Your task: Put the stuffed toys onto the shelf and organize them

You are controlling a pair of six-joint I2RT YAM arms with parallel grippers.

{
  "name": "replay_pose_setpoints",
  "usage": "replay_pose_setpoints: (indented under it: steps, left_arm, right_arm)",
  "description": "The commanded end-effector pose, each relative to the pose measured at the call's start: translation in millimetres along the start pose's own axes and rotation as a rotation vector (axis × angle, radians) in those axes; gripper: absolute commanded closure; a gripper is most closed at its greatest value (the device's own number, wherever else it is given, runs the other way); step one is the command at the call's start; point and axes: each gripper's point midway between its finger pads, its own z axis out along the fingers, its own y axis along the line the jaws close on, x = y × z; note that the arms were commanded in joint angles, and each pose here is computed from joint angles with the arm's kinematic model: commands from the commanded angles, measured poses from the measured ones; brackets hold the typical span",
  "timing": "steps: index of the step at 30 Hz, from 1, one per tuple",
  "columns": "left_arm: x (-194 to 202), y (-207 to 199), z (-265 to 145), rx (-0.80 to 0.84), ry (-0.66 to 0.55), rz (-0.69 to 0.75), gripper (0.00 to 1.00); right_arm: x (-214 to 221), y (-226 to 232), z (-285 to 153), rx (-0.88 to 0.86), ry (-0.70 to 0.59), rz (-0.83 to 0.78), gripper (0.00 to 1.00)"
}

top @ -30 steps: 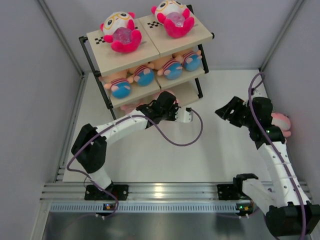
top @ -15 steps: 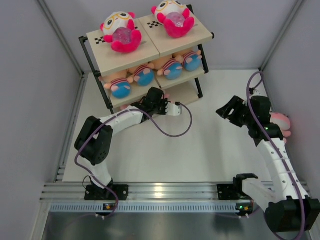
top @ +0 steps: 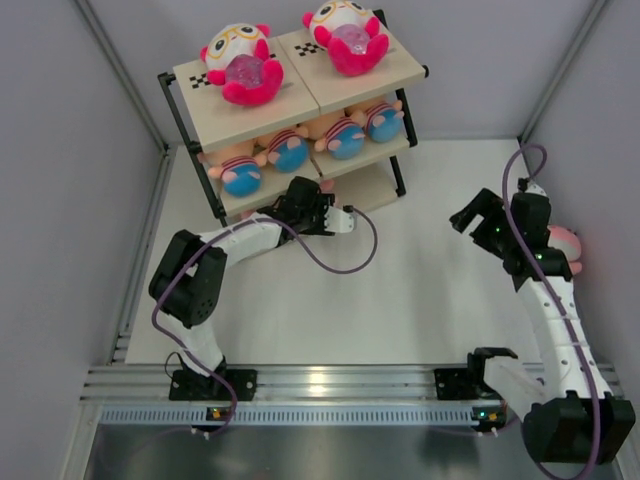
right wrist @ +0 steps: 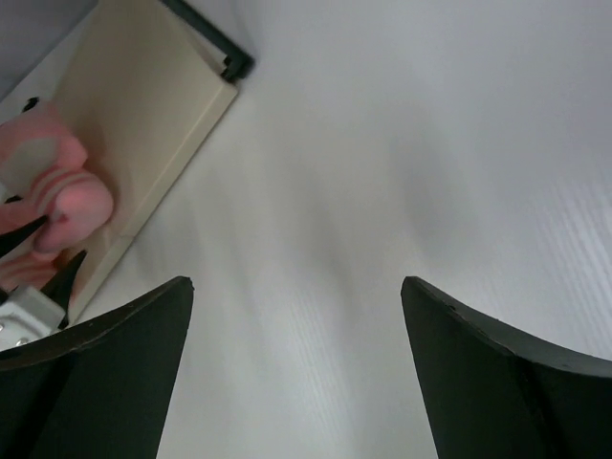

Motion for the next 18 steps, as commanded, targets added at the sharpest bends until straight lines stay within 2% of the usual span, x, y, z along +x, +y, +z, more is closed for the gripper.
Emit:
replay_pose_setpoints:
  steps: [1, 4, 5, 8, 12, 18]
  left_arm:
    - [-16.1, 2.3, -19.6, 0.002, -0.064, 0.009, 0.39]
    - [-31.3, -14.1, -32.7, 0.086, -0.091, 0.006, 0.38]
    - [-33.9, -33.0, -39.2, 0.166, -0.086, 0.009, 0.38]
    - [-53.5, -57.5, -61.1, 0.258, -0.112, 0.002, 0.37]
    - [-72.9, -83.9, -83.3, 0.320, -0.099, -0.003, 0.37]
    - [-96.5, -100.0, -117.6, 0.375, -0.142, -0.060, 0.37]
  right_arm:
    - [-21.4, -40.3, -6.1, 0.198, -0.102, -0.019, 0.08]
    - [-54.0, -89.2, -25.2, 0.446, -0.233, -0.038, 0.04]
    - [-63.4, -105.7, -31.7, 0.520, -0.268, -0.032, 0.03]
    - [-81.9, -144.0, -40.7, 0.668, -0.308, -0.030, 0.01]
    - [-107.2, -179.7, -37.7, 0.725, -0.320, 0.075, 0.01]
    - [-132.2, -237.2, -13.5, 0.836, -0.305, 0.101, 0.01]
